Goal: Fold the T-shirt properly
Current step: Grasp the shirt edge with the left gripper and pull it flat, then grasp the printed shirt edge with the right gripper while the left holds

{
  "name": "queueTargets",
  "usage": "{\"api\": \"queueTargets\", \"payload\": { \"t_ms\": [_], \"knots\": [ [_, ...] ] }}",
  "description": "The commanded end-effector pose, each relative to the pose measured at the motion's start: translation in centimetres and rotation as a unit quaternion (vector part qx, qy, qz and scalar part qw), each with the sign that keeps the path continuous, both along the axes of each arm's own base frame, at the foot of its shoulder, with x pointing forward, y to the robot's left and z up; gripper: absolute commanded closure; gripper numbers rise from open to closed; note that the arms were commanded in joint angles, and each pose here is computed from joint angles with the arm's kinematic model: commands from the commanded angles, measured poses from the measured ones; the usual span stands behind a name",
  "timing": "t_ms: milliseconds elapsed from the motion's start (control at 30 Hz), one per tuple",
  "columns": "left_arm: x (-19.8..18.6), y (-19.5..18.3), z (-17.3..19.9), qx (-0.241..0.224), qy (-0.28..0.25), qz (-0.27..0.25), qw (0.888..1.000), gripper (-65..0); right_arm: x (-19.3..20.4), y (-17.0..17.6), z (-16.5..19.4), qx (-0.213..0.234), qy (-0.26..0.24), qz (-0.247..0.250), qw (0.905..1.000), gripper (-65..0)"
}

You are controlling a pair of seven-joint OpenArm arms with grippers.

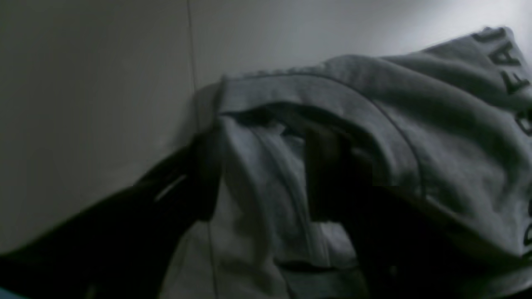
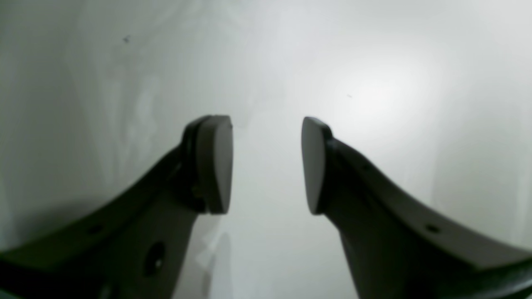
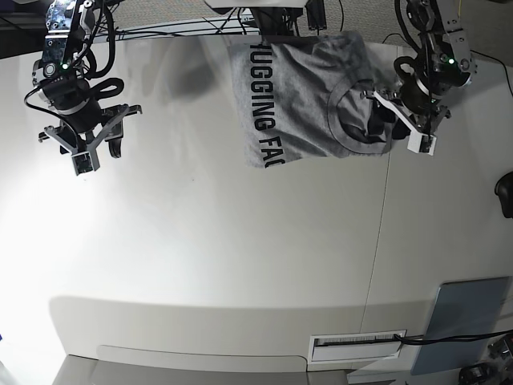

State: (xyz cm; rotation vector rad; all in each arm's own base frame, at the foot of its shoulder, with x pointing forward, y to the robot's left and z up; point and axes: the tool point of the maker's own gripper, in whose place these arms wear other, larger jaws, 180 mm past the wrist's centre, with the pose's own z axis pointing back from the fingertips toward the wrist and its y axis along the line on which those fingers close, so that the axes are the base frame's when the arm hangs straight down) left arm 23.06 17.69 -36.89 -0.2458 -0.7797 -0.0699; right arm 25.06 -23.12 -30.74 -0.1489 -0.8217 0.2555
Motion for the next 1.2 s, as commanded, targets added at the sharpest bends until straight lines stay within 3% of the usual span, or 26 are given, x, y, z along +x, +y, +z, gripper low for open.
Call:
{"api": "queueTargets", "payload": {
  "t_ms": [0, 167, 233, 300, 400, 733, 900, 1000, 1100, 1167],
  "knots": [
    [0.6, 0.4, 1.2, 0.000, -0.023, 0.000, 1.000, -33.3, 0.6, 0.0, 1.2, -0.004, -0.022, 0.005, 0.9997, -27.0],
    [-0.6, -0.6, 2.4, -0.056, -0.027, -0.053, 0.997, -32.3, 0.7, 0.1, 1.3, 0.000, -0.027, 0.007, 0.9996, -27.0],
    [-1.7, -1.6, 2.8, -0.077, -0.021, -0.095, 0.992, -25.5, 0.9, 0.5, 1.5, 0.013, -0.035, 0.012, 0.9992, -27.0],
    [-2.8, -2.6, 2.8, -0.094, -0.013, -0.129, 0.987, -14.5, 1.0, 1.0, 1.6, 0.025, -0.037, 0.016, 0.9988, -27.0],
    [-4.4, -3.7, 1.9, -0.107, 0.011, -0.141, 0.984, -2.5, 1.2, 1.7, 1.6, 0.030, -0.038, 0.025, 0.9985, -27.0],
    [-8.3, -6.4, -2.5, -0.053, 0.100, -0.202, 0.973, -1.8, 1.1, 2.7, 1.1, 0.032, -0.031, 0.040, 0.9982, -27.0],
    [-7.2, -4.6, -5.2, 0.011, 0.083, -0.184, 0.979, -1.8, 1.1, 2.7, 1.2, 0.033, -0.032, 0.040, 0.9981, -27.0],
    [-5.9, -3.7, -5.8, 0.021, 0.063, -0.175, 0.982, -1.8, 1.6, 3.5, 1.7, 0.041, -0.053, 0.053, 0.9964, -26.9],
    [-4.7, -3.6, -5.5, 0.018, 0.053, -0.174, 0.983, -1.8, 2.3, 6.0, 2.0, 0.056, -0.066, 0.085, 0.9926, -21.2],
    [-4.0, -3.8, -4.9, 0.006, 0.040, -0.172, 0.984, -1.8, 3.1, 8.3, 2.4, 0.064, -0.075, 0.116, 0.9883, -13.1]
  ]
}}
